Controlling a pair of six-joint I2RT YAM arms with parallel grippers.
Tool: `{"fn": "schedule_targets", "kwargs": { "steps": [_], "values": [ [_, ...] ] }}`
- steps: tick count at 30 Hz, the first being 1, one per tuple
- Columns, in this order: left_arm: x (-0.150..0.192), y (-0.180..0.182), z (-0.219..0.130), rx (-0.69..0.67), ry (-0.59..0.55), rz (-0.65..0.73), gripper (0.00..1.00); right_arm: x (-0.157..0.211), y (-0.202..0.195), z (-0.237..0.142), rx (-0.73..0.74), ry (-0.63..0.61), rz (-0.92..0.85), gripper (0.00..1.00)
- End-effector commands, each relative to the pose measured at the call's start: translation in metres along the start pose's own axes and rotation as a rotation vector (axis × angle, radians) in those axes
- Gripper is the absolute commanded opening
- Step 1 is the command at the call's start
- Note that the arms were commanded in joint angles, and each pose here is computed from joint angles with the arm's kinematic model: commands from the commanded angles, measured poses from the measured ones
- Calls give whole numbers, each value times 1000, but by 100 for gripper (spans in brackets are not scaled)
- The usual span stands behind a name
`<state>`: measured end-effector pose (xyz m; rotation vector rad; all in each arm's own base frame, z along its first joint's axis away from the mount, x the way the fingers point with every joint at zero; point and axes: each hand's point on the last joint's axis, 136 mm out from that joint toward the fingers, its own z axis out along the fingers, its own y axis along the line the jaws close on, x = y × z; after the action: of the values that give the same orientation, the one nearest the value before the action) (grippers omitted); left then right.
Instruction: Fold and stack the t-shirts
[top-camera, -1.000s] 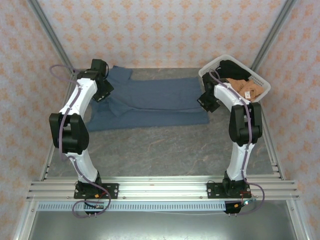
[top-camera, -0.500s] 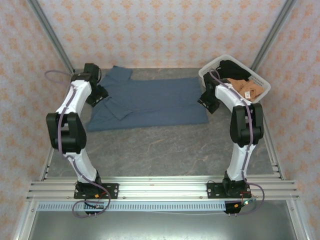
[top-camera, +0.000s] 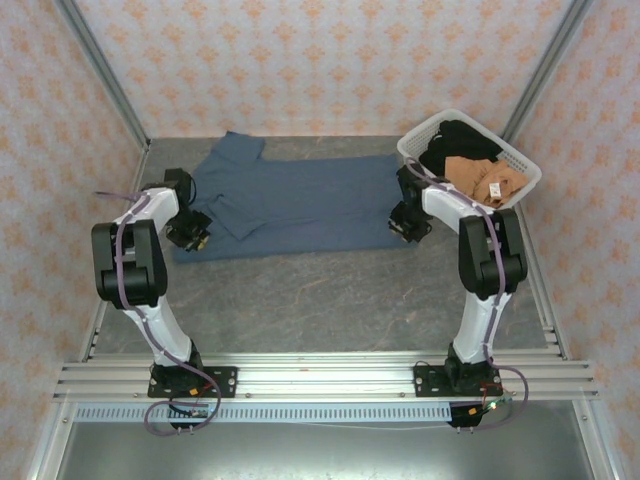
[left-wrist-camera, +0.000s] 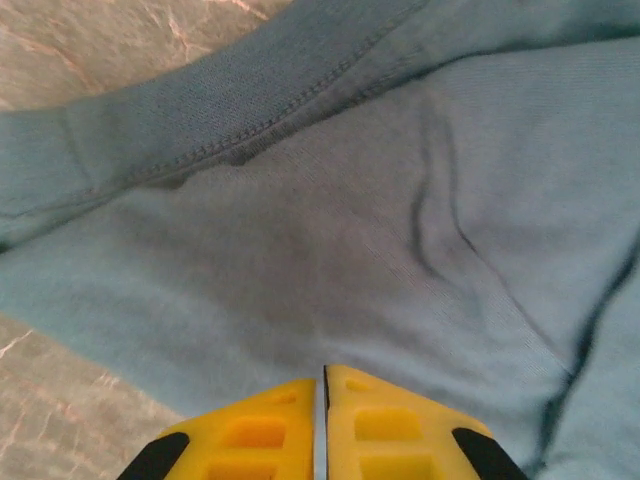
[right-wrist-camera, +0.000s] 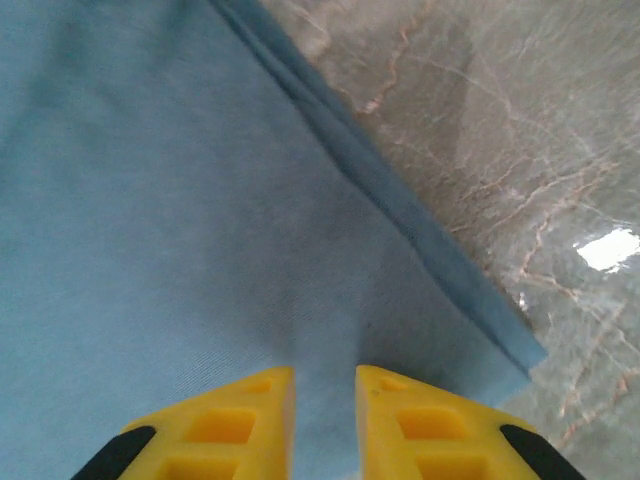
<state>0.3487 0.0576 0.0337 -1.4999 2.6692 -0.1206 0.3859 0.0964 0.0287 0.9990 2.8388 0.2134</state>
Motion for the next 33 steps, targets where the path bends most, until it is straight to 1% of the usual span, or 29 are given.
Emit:
{"fn": "schedule_targets", "kwargs": {
  "steps": [1, 4, 8, 11, 14, 16, 17, 19, 21, 24, 26, 29, 33],
  "values": [
    [4, 14, 11, -50, -4, -43, 9, 1, -16, 13, 86, 13, -14, 22],
    [16, 37, 19, -120, 14, -46, 9, 12, -33, 18, 133, 39, -9, 22],
    [36, 72, 17, -210, 24, -35, 9, 34, -60, 11, 186, 77, -7, 23],
    [49, 95, 10, -237, 12, -28, 9, 53, -81, -1, 210, 94, -10, 24],
    [56, 109, -1, -242, -1, -26, 9, 71, -97, -14, 201, 95, 1, 27],
    [56, 103, -12, -198, -15, -18, 13, 76, -97, -23, 155, 88, 6, 32],
    [56, 96, -19, -151, -23, -21, 17, 76, -93, -28, 121, 72, 0, 35],
    [58, 70, -31, -25, -35, -16, 24, 73, -81, -40, 51, 39, -23, 40],
    [69, 45, -43, 63, -32, 6, 30, 70, -62, -51, -41, 14, -57, 45],
    [95, 25, -39, 121, 34, 3, 33, 74, -20, -62, -240, 57, -113, 53],
    [109, 18, -29, 146, 78, -19, 34, 80, 3, -67, -333, 98, -153, 55],
    [119, 9, -18, 149, 99, -26, 35, 85, 23, -75, -391, 112, -195, 56],
    [122, -2, -8, 147, 108, -24, 37, 83, 32, -78, -411, 113, -188, 56]
  ]
}}
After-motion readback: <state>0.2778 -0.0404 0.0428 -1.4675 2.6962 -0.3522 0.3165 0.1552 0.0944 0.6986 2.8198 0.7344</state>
